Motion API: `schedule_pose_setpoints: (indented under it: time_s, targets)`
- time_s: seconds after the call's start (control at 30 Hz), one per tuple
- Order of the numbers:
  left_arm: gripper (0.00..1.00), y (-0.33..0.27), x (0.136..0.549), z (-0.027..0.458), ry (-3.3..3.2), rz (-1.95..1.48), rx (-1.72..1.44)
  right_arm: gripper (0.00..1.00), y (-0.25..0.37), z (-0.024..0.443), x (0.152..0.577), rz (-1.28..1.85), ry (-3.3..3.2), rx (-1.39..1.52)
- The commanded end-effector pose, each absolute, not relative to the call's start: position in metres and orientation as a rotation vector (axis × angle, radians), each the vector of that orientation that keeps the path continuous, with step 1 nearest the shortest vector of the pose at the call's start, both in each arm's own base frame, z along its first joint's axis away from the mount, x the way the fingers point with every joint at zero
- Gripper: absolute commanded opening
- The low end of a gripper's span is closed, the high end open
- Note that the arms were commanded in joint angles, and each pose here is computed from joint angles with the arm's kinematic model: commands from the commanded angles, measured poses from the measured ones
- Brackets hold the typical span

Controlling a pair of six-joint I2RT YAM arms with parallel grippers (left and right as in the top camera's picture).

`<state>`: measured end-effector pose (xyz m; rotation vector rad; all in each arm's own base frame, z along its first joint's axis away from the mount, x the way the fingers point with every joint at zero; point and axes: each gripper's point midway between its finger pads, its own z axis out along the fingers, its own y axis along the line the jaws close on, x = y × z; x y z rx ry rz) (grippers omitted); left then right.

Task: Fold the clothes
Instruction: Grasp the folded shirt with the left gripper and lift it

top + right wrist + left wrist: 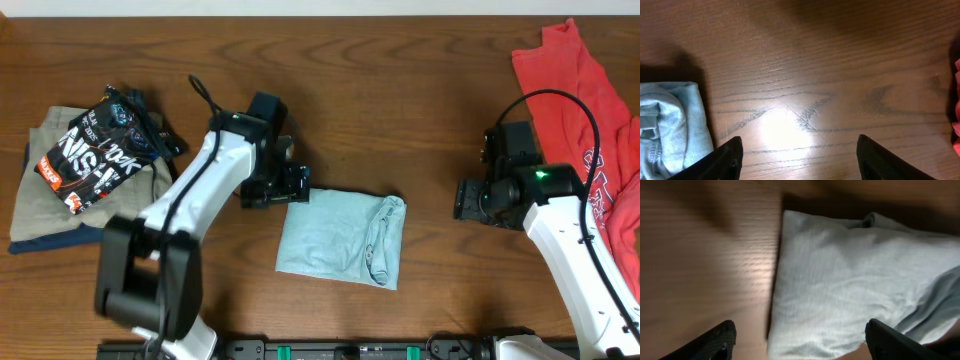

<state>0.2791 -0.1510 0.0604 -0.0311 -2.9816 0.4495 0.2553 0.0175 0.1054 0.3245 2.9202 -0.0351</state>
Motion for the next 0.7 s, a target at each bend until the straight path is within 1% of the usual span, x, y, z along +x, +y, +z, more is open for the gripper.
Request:
schedule_pose_setpoints:
  time_s: [0.0,0.17,0.3,0.37,0.43,0.47,0.53,0.57,0.6,0.67]
  targets:
    - [0.85,-0.174,0.268,0.049,-2.854,0.666,-0.215,0.71,0.013,0.106,0.257,-0.048,2.918,0.331]
    - [0.85,-0.188,0.26,0.027,-2.739,0.767,-0.307,0.71,0.012,0.106,0.257,-0.05,2.921,0.331]
    - [0.85,-0.196,0.253,0.01,-2.664,0.816,-0.32,0.72,0.012,0.106,0.256,-0.05,2.922,0.331]
    - [0.81,-0.199,0.249,0.005,-2.639,0.817,-0.323,0.72,0.012,0.106,0.256,-0.052,2.924,0.329]
    - [0.71,-0.202,0.246,0.003,-2.631,0.81,-0.339,0.72,0.012,0.106,0.256,-0.054,2.927,0.314]
    - [0.65,-0.202,0.246,0.002,-2.633,0.805,-0.346,0.71,0.012,0.106,0.255,-0.054,2.928,0.309]
    - [0.56,-0.202,0.247,0.002,-2.646,0.792,-0.359,0.72,0.012,0.106,0.255,-0.055,2.929,0.305]
    - [0.49,-0.201,0.248,0.001,-2.653,0.781,-0.362,0.72,0.012,0.106,0.255,-0.056,2.929,0.305]
    - [0.38,-0.198,0.249,0.0,-2.663,0.761,-0.365,0.72,0.012,0.106,0.255,-0.055,2.929,0.305]
    - [0.09,-0.192,0.251,-0.002,-2.681,0.719,-0.366,0.72,0.012,0.106,0.255,-0.056,2.93,0.305]
